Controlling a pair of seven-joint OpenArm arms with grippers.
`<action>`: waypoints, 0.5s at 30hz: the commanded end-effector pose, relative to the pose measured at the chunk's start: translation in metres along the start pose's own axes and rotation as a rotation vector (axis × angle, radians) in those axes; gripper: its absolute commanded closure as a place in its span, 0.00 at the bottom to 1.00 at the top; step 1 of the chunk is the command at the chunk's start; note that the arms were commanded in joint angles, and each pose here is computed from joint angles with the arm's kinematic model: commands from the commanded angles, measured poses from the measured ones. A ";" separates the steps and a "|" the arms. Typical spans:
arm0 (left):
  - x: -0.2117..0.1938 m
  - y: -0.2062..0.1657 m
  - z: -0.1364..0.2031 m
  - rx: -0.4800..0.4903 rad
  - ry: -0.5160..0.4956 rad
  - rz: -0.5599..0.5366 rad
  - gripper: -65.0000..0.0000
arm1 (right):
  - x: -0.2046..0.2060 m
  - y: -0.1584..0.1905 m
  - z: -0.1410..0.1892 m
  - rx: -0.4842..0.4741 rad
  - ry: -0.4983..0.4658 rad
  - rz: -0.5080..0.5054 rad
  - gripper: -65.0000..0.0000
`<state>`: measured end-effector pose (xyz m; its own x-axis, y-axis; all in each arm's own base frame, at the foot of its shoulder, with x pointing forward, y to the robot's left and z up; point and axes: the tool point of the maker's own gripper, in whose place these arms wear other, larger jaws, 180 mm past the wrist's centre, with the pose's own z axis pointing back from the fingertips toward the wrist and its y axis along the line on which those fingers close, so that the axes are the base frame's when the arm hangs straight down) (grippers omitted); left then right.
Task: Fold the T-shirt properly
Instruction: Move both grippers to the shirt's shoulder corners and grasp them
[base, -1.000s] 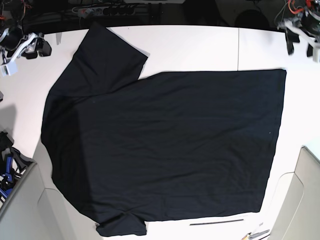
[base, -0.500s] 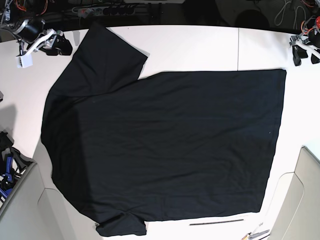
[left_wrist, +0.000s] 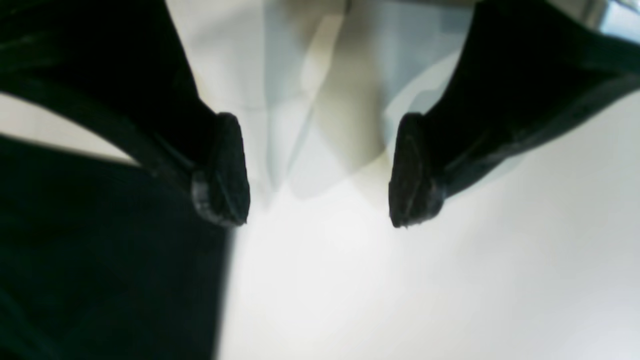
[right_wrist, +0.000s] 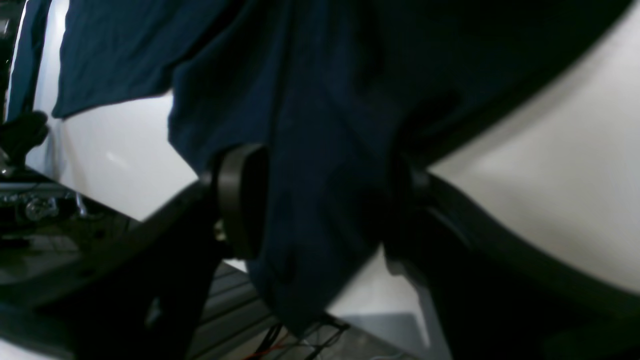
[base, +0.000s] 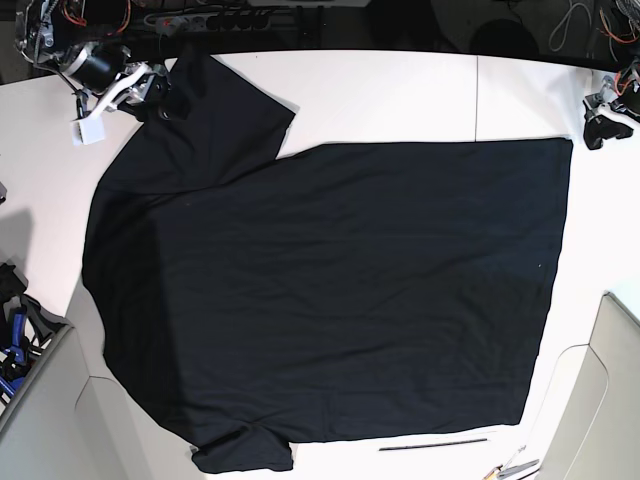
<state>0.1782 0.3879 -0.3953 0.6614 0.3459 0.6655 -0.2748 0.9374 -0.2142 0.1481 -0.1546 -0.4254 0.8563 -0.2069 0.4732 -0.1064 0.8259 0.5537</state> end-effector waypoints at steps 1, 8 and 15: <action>0.008 -0.003 0.001 -0.022 -0.015 -0.024 0.29 | -0.004 -0.001 0.001 -0.010 0.032 0.020 0.46; -0.002 -0.018 -0.015 -0.030 0.022 -0.095 0.29 | -0.002 0.007 -0.006 0.014 0.038 0.037 0.46; -0.009 -0.024 -0.018 -0.045 0.064 -0.092 0.29 | -0.003 0.007 -0.006 0.014 0.041 0.037 0.46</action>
<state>0.1929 0.3606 -0.4099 0.7029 0.2761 0.6555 -0.1871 0.9609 -0.2041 0.1522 -0.1417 -0.4247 0.8599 -0.1836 0.4764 -0.1399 0.8126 0.5657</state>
